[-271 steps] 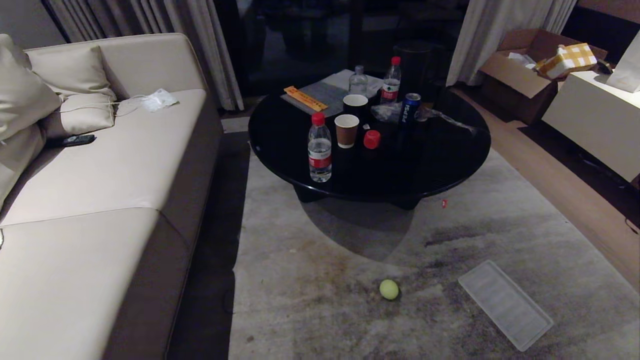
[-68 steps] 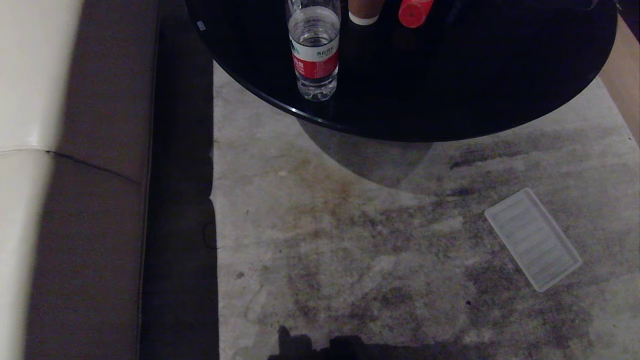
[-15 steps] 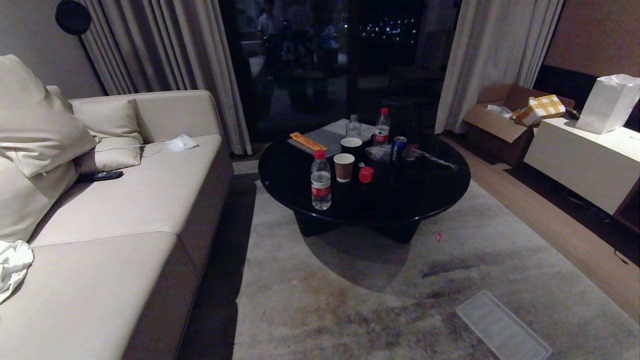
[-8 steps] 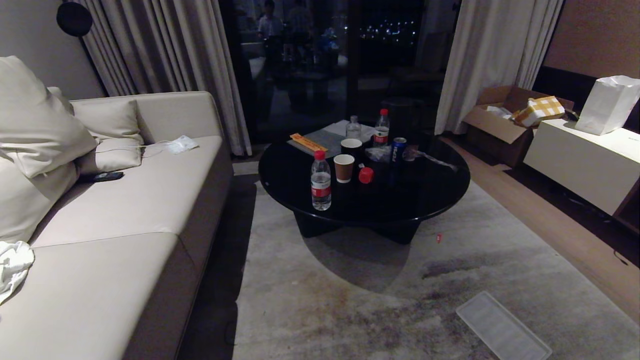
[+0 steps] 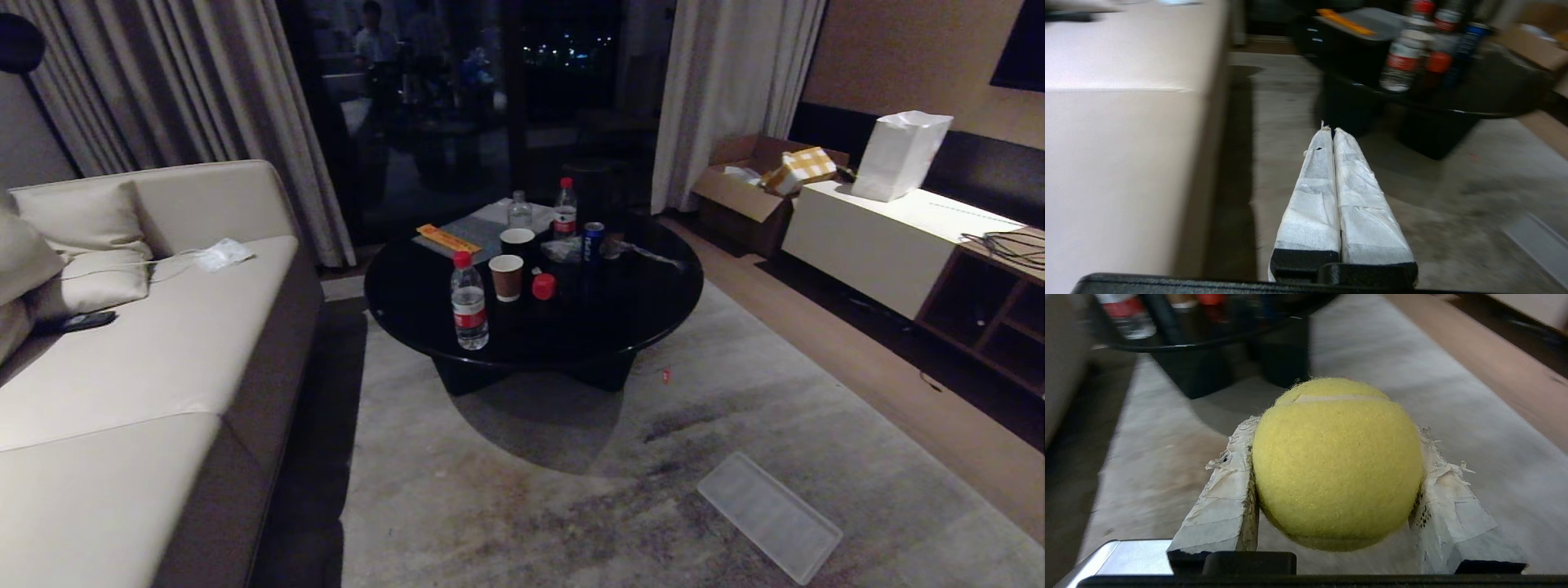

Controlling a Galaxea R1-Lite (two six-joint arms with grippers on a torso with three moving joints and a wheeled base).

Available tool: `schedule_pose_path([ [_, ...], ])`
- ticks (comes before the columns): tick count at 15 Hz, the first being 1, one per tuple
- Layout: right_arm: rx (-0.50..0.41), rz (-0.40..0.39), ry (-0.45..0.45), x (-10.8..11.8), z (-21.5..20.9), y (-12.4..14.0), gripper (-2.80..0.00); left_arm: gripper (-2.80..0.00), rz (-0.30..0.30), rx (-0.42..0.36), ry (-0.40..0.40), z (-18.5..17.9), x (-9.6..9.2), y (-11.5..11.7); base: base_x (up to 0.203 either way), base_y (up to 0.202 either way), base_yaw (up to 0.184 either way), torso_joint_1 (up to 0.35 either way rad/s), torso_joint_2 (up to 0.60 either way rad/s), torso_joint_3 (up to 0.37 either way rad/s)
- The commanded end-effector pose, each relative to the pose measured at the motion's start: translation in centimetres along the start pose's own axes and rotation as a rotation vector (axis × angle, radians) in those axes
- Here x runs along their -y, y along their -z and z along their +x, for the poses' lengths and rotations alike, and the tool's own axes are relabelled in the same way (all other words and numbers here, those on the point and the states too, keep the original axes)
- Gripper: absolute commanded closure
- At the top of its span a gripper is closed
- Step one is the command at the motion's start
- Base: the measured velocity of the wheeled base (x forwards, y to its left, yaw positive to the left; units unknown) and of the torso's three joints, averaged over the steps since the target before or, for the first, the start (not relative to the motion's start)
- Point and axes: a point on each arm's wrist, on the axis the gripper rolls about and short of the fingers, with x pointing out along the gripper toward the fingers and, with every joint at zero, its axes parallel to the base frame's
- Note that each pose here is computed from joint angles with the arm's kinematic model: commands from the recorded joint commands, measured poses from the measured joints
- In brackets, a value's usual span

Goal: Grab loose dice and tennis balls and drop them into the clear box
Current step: Put the ball in the box

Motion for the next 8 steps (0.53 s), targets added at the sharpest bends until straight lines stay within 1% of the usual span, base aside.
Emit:
schedule_pose_path([
  [1, -0.002, -0.001, 0.000, 0.00, 0.01, -0.01, 0.00, 0.00, -0.003, -0.003, -0.001, 0.02, 0.00, 0.03, 0.000, 0.010, -0.163, 0.002, 0.00, 0.005],
  [8, -0.002, -0.001, 0.000, 0.00, 0.01, -0.01, 0.00, 0.00, -0.003, -0.003, -0.001, 0.02, 0.00, 0.03, 0.000, 0.012, -0.164, 0.003, 0.00, 0.002],
])
